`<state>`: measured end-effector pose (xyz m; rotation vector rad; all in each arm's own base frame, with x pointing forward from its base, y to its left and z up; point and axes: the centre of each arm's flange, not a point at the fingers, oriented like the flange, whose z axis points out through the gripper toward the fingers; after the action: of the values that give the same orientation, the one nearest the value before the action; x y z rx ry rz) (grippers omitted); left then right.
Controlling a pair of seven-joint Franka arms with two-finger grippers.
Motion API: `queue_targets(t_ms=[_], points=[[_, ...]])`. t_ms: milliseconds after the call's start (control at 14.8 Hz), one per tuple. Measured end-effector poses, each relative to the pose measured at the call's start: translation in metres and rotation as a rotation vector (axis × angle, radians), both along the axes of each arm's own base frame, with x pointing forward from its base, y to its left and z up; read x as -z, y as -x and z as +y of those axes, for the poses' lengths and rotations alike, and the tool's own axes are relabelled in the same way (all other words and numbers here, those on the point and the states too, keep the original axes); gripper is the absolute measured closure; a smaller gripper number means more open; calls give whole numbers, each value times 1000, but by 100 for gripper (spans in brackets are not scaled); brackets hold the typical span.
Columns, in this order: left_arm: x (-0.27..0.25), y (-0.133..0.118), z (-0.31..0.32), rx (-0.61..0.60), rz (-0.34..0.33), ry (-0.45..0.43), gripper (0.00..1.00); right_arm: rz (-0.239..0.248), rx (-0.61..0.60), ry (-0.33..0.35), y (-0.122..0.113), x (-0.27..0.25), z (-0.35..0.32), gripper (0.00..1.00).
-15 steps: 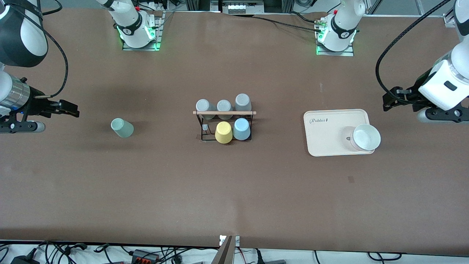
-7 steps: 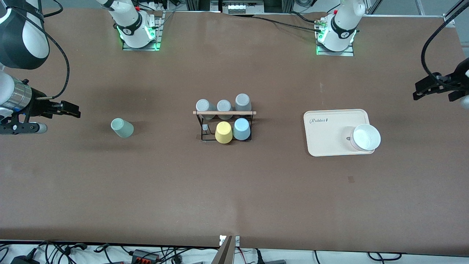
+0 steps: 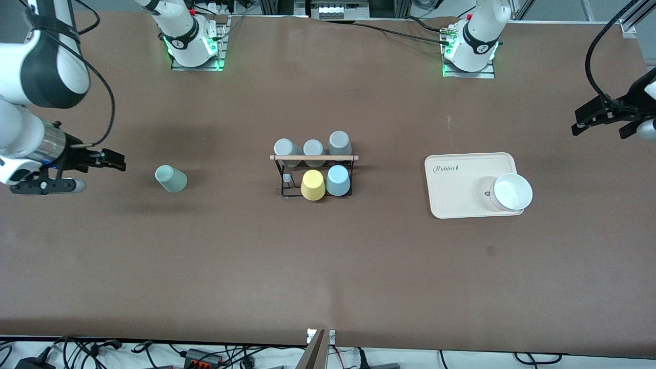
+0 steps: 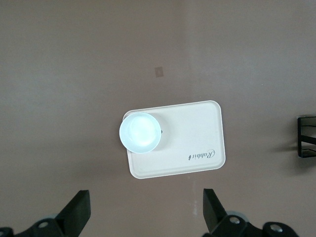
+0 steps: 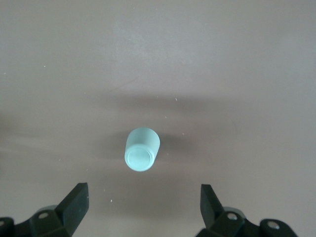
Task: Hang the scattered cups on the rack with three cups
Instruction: 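Reach the right gripper to the pale green cup and grasp it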
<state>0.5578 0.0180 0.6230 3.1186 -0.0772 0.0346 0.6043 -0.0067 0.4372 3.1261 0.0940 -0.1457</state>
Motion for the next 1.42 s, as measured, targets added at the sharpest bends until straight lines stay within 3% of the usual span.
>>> queue_targets(t_ms=[743,1418], points=[[-17,2,5,-23,-28,1,0,125,-39,34,-3,147,24,0],[-13,0,-2,-11,-10,1,0,123,-13,34,28,207,24,0]])
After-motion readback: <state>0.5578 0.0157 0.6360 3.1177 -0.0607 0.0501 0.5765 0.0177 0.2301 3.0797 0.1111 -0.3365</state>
